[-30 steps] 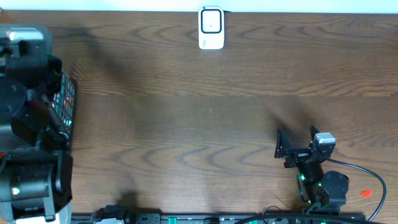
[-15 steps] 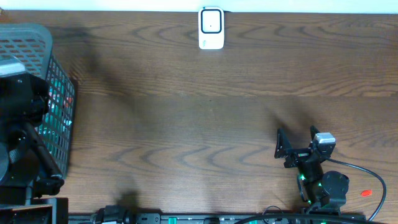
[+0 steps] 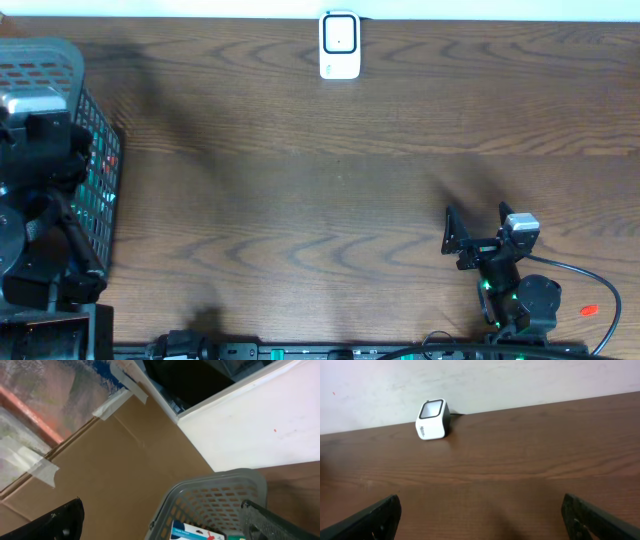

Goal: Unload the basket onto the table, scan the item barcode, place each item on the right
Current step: 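Raise the left gripper and move it over the grey basket, then lower the left gripper into the basket toward the red dustpan pack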

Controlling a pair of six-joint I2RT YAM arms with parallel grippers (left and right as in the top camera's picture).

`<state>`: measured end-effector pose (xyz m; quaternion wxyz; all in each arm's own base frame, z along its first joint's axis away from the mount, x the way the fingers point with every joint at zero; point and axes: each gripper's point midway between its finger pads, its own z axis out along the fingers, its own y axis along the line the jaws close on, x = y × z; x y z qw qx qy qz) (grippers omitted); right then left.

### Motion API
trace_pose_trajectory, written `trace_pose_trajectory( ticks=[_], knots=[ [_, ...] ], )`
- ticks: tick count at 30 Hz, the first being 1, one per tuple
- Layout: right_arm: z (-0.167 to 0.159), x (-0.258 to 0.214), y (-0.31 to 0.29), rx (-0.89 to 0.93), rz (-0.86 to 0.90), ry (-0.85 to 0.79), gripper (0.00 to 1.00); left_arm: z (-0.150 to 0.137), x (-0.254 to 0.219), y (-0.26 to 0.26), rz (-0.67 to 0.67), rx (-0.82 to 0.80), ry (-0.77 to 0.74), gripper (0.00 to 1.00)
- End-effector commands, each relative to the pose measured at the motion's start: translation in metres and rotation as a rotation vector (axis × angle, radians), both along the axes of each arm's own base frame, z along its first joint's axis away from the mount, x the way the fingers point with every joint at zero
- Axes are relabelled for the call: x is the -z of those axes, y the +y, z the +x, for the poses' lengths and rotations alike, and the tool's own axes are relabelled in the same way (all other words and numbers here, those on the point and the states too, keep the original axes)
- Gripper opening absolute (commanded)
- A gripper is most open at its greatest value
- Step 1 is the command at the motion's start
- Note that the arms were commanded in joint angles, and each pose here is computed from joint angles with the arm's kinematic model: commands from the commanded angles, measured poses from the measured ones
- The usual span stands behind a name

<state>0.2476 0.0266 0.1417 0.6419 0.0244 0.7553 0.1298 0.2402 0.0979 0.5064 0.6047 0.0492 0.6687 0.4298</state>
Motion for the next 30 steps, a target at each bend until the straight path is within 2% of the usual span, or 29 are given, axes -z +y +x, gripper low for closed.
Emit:
trace_pose_trajectory(
  ticks=[1,6,17,26,30],
  knots=[
    [0.0,0.002,0.001,-0.004,0.005,0.008,0.99,0.001,0.006,0.005,0.014,-0.02,0.015,0.98],
    [0.0,0.002,0.001,-0.004,0.005,0.008,0.99,-0.004,0.013,0.008,0.034,-0.035,0.002,0.98],
    [0.0,0.002,0.001,-0.004,0.005,0.008,0.99,-0.046,0.023,0.026,0.074,-0.134,-0.097,0.98],
    [0.0,0.002,0.001,-0.004,0.005,0.008,0.99,-0.047,0.027,0.029,0.006,-0.131,-0.126,0.98],
    [0.0,0.002,0.001,-0.004,0.005,0.008,0.99,-0.043,0.034,0.027,-0.077,-0.1,-0.149,0.98]
  ],
)
